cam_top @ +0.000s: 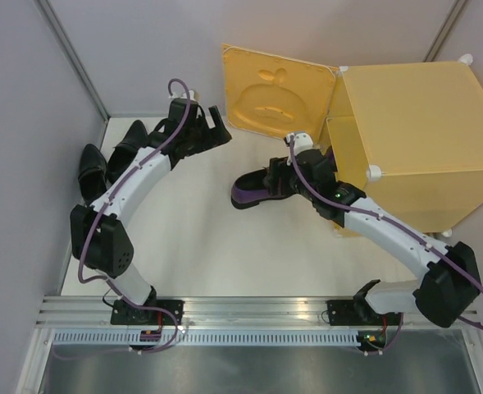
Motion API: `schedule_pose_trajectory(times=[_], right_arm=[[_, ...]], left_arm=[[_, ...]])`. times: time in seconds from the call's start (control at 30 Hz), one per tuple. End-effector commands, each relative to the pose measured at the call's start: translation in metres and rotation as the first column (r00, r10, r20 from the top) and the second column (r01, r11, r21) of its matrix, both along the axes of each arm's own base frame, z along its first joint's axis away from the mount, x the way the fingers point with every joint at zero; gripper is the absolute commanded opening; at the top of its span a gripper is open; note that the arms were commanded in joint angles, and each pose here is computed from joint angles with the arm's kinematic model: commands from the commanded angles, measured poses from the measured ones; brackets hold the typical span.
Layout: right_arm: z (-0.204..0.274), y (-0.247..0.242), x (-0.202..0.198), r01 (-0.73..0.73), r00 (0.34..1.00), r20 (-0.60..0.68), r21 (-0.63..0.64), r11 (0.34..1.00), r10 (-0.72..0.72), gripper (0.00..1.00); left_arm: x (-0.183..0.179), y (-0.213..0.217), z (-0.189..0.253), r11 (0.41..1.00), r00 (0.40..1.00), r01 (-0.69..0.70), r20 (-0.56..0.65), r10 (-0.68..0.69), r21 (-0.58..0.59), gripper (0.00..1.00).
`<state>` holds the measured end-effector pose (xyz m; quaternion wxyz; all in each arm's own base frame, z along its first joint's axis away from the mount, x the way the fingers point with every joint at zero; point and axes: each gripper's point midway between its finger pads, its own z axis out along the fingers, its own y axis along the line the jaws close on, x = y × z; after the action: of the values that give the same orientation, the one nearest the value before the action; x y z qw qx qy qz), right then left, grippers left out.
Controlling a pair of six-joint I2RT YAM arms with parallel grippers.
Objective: Place and organize the shoes in the shoe cabinet
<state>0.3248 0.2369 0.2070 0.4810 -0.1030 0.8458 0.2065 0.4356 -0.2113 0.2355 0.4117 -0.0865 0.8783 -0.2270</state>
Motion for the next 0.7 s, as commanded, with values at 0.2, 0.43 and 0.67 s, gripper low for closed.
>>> schedule_pose_trajectory(times=[0.2, 0.43, 0.67], right_arm=[[-0.022, 0.082, 0.018, -0.067, 0.988, -0.140, -0.033, 0.997, 0.062, 0.70], [-0.053, 0.129, 0.024, -0.108, 0.971, -0.215, -0.016, 0.994, 0.102, 0.62], [-0.090, 0.146, 0.032, -0.148, 0.962, -0.243, -0.072, 0.986, 0.126, 0.56]], left_arm=[[-0.023, 0.068, -0.004, 0.976, 0.998, 0.045, 0.036, -0.054, 0.211, 1.00], [-0.051, 0.099, -0.005, 0.955, 0.999, -0.039, 0.047, 0.026, 0.294, 1.00], [-0.052, 0.106, -0.015, 0.944, 0.998, -0.054, 0.042, 0.042, 0.326, 1.00]])
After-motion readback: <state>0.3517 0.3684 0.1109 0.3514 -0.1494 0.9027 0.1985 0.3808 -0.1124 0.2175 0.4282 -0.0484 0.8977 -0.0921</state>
